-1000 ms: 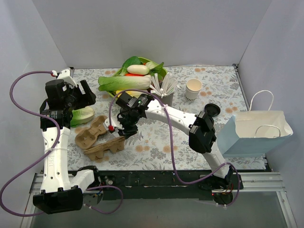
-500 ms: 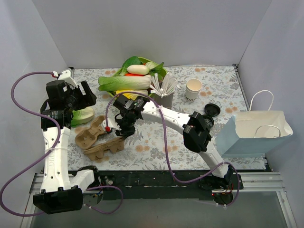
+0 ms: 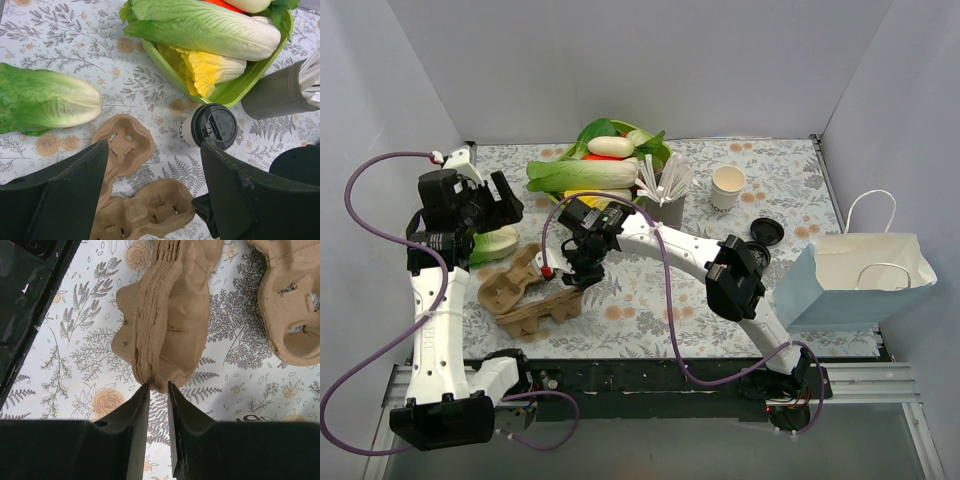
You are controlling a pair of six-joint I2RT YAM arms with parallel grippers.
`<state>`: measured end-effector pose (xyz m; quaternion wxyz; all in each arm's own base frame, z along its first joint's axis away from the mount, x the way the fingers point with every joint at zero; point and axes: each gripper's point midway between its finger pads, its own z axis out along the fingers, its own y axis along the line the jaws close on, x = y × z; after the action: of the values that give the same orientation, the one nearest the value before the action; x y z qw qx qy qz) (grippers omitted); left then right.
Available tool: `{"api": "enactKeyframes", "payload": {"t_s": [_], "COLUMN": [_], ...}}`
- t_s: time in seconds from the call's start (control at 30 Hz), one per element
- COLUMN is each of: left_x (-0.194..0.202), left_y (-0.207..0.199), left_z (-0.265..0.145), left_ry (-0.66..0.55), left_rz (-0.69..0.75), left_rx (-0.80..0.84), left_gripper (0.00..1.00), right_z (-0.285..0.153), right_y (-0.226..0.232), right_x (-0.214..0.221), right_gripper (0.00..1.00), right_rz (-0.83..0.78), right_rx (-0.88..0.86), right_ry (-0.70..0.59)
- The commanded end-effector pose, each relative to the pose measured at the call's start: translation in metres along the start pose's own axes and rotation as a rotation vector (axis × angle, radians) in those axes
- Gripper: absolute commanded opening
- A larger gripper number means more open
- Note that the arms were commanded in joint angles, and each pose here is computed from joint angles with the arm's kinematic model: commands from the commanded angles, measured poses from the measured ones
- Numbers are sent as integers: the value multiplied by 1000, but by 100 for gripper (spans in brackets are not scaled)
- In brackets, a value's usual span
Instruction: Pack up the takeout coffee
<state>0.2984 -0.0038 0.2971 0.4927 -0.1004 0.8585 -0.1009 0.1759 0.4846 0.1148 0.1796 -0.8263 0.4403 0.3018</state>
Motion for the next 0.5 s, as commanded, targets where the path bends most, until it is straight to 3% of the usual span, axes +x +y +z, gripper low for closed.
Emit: {"api": "enactKeyframes", "payload": {"t_s": [0.0, 0.47], "left_x": [1, 5], "left_y": [-2, -1], "left_z": [-6, -3], "left_ry": [-11, 2], "left_rz": [1, -2], "left_rx": [11, 15], "left_gripper": [74, 74], "right_z": [0, 4], "right_y": [-6, -2], "right_x": [-17, -21], "right_gripper": [27, 22], "right_rz": [-28, -12], "right_rx": [9, -25], "right_ry": [-45, -75]}}
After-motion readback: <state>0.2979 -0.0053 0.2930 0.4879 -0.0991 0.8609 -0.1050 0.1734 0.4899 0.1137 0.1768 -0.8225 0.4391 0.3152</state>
